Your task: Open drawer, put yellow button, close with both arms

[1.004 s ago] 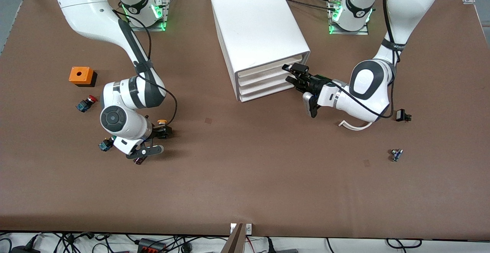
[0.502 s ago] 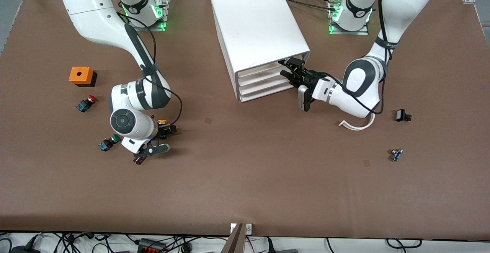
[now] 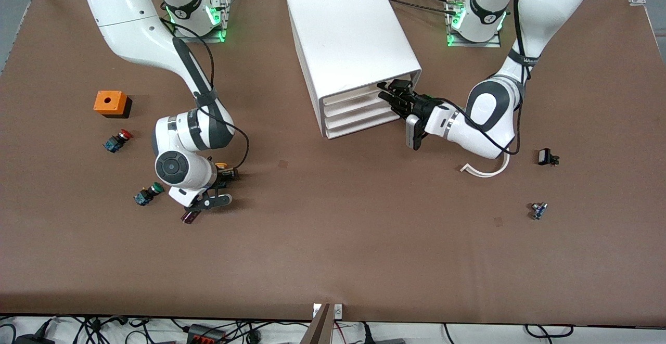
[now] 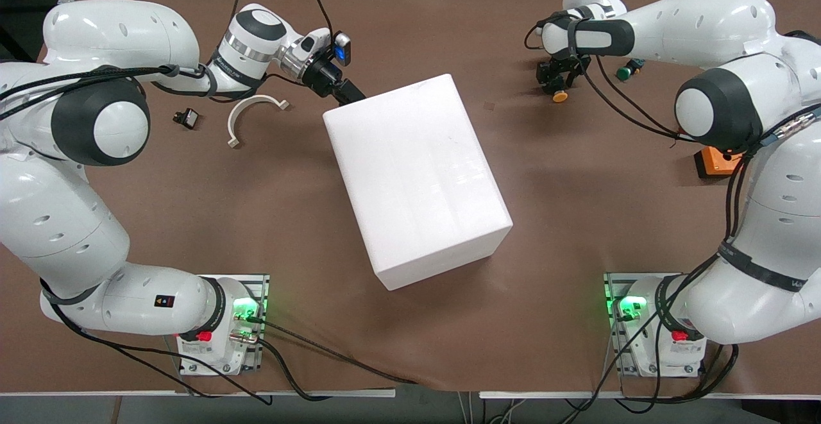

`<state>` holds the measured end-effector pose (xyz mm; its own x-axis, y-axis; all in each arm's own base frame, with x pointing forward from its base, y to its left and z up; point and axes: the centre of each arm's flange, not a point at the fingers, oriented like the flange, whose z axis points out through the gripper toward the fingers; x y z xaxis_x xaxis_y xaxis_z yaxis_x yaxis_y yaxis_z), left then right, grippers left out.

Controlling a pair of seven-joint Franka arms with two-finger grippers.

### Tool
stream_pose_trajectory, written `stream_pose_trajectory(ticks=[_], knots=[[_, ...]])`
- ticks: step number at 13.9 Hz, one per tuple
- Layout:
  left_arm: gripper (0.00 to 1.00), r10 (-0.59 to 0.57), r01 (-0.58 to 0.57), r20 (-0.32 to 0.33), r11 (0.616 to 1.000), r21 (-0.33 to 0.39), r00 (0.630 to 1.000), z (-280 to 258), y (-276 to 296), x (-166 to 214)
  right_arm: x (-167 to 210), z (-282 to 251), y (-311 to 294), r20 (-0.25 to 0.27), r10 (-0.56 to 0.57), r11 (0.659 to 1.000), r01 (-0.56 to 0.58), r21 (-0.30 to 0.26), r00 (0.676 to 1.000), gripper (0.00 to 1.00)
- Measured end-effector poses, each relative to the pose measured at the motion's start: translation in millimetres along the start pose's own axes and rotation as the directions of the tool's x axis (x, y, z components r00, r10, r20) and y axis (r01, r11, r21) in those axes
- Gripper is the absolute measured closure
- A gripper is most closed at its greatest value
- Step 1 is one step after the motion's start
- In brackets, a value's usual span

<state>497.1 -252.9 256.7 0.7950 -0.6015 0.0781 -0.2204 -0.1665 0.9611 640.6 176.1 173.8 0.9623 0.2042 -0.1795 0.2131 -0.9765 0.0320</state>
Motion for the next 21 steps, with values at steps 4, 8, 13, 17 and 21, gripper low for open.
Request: stream_pose_trajectory(ticks=[4,8,13,17,21], knots=[[0.80,-0.006,0.006,0.004,1.000,-0.005,1.000,3,-3,-1,4,-16,0,-0.026,0.001,1.000,-0.001,0.004,1.000,0.59],[0.86,0.014,-0.014,0.001,1.000,-0.012,1.000,2,-3,-2,18,-71,-3,-0.072,-0.001,1.000,0.002,0.008,0.997,0.59],[0.86,0.024,-0.024,-0.021,1.000,-0.004,0.999,-11,-5,6,30,-181,-25,-0.146,-0.032,0.999,0.034,0.011,0.989,0.59],[0.86,0.032,-0.032,-0.059,0.999,-0.004,0.998,-35,-22,21,28,-234,-73,-0.220,-0.096,0.995,0.100,0.004,0.971,0.59],[0.86,0.059,-0.057,-0.075,0.998,0.026,0.995,-62,-28,38,16,-265,-141,-0.278,-0.083,0.996,0.092,0.018,0.957,0.59]])
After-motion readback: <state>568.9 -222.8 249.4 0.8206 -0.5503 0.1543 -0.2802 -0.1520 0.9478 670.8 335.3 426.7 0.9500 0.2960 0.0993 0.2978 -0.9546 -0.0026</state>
